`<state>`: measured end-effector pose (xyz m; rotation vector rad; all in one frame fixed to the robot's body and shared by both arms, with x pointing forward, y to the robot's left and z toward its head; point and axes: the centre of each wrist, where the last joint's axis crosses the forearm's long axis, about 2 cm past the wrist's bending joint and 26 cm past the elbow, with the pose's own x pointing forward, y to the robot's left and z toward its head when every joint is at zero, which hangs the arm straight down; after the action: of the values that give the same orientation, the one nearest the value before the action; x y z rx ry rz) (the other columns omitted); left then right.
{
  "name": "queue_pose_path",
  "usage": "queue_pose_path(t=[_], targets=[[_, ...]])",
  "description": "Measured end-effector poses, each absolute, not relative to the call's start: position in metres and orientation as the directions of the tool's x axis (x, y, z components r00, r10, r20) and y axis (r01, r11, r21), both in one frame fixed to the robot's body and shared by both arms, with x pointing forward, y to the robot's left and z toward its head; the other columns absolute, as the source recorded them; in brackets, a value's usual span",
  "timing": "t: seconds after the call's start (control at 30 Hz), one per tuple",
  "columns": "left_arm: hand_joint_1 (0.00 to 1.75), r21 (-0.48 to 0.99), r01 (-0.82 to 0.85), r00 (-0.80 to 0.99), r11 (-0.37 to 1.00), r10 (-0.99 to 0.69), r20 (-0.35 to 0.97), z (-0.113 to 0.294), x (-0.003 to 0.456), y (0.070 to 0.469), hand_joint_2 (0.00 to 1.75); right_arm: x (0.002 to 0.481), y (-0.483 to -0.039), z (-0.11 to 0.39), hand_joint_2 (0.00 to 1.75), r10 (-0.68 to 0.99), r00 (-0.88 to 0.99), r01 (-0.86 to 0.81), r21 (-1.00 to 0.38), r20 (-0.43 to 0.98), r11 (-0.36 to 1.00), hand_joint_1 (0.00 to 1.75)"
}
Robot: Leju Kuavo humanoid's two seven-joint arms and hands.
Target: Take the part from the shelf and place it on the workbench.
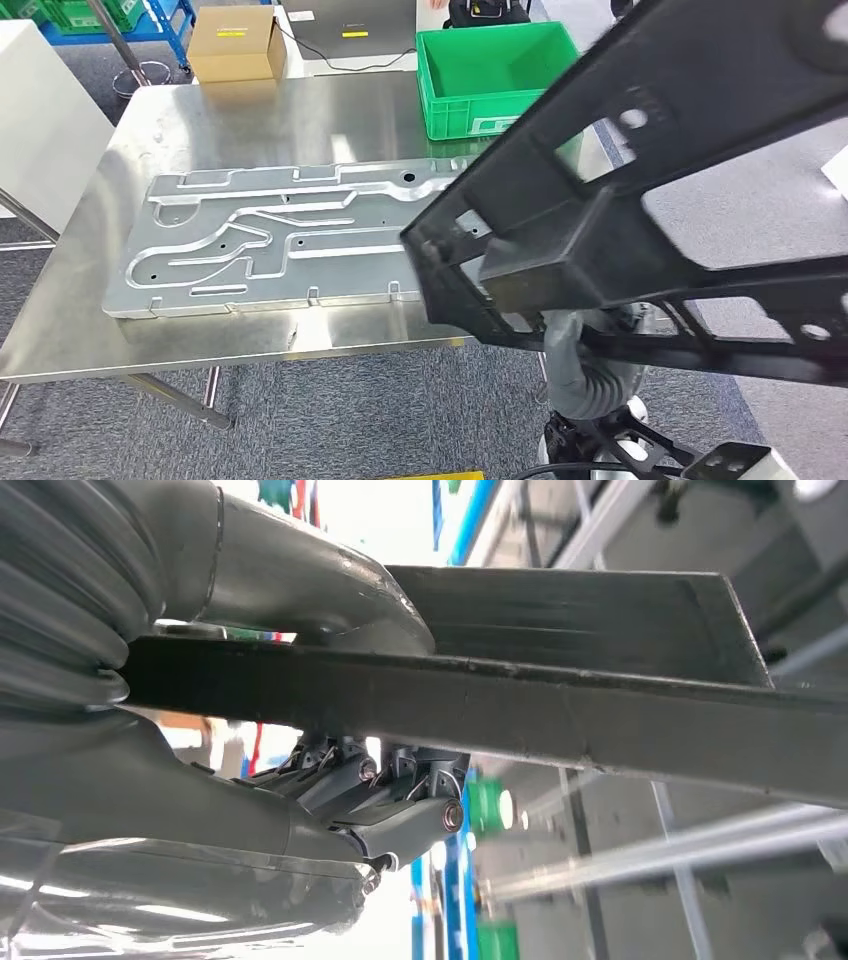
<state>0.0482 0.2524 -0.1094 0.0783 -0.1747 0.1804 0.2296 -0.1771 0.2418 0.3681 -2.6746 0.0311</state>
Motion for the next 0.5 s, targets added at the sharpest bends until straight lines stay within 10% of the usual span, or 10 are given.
queue_pose_path(t=[0.5], targets=[[0.0, 0.044, -0.198, 0.966, 0.979, 0.188, 0.176, -0.108, 0.054, 0.246, 1.75, 0.279, -0.229, 0.227, 1.75, 0.283, -0.844, 0.224, -0.179, 0.456, 0.958, 1.75]])
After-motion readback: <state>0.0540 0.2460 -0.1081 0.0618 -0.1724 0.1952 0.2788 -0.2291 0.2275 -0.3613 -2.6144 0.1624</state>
